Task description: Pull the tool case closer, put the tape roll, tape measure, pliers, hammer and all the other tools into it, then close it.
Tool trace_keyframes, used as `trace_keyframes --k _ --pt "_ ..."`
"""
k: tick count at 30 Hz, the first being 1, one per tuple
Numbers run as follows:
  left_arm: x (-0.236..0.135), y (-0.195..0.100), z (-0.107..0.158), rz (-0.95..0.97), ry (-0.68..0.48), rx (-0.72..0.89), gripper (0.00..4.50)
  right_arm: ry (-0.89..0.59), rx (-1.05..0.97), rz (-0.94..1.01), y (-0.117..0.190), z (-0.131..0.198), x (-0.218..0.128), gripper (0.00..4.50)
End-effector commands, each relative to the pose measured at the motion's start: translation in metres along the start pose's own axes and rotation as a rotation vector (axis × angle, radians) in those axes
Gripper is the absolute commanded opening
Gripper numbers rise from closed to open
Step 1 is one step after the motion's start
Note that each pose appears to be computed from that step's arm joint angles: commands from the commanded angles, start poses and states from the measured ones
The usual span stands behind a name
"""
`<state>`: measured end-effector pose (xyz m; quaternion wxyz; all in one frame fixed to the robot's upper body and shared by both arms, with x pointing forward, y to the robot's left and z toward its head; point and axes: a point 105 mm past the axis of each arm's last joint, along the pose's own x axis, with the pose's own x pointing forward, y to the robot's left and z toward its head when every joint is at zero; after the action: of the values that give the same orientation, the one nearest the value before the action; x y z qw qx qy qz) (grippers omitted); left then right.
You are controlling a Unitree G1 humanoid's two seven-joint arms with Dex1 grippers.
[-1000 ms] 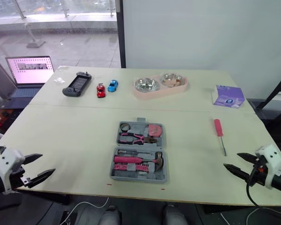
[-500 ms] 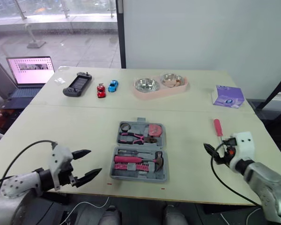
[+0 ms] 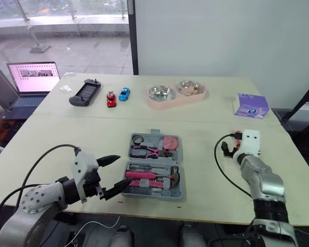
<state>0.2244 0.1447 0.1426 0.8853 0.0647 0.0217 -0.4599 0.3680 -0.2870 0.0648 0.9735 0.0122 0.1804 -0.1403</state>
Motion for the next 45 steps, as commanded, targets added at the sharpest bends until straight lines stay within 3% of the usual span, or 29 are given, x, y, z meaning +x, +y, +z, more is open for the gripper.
trace_keyframes --k 1,20,23,29,38,42,45 --pt "0.003 -0.007 0.017 -0.017 -0.055 0.015 4.44 -0.034 -0.016 -0.019 -0.007 0.013 0.009 4.50" --pt "0.004 -0.009 0.017 -0.026 -0.056 -0.022 4.44 0.064 0.113 -0.028 -0.019 -0.003 0.020 4.50" --pt "0.004 -0.007 0.016 -0.024 -0.054 -0.021 4.50 0.073 0.114 -0.027 -0.019 -0.005 0.020 3.57" --pt "0.009 -0.005 0.019 -0.030 -0.056 -0.020 4.50 0.077 0.113 -0.022 -0.019 -0.009 0.018 0.49" --pt "0.012 -0.001 0.021 -0.024 -0.055 -0.021 4.50 -0.087 0.024 0.139 0.006 0.019 0.008 0.37" --pt "0.010 0.003 0.021 -0.010 -0.048 -0.019 4.50 -0.248 -0.122 0.354 0.041 0.053 -0.019 0.37" --pt "0.002 0.010 0.016 0.007 -0.023 -0.021 4.50 -0.312 -0.298 0.666 0.080 0.072 -0.066 0.37"
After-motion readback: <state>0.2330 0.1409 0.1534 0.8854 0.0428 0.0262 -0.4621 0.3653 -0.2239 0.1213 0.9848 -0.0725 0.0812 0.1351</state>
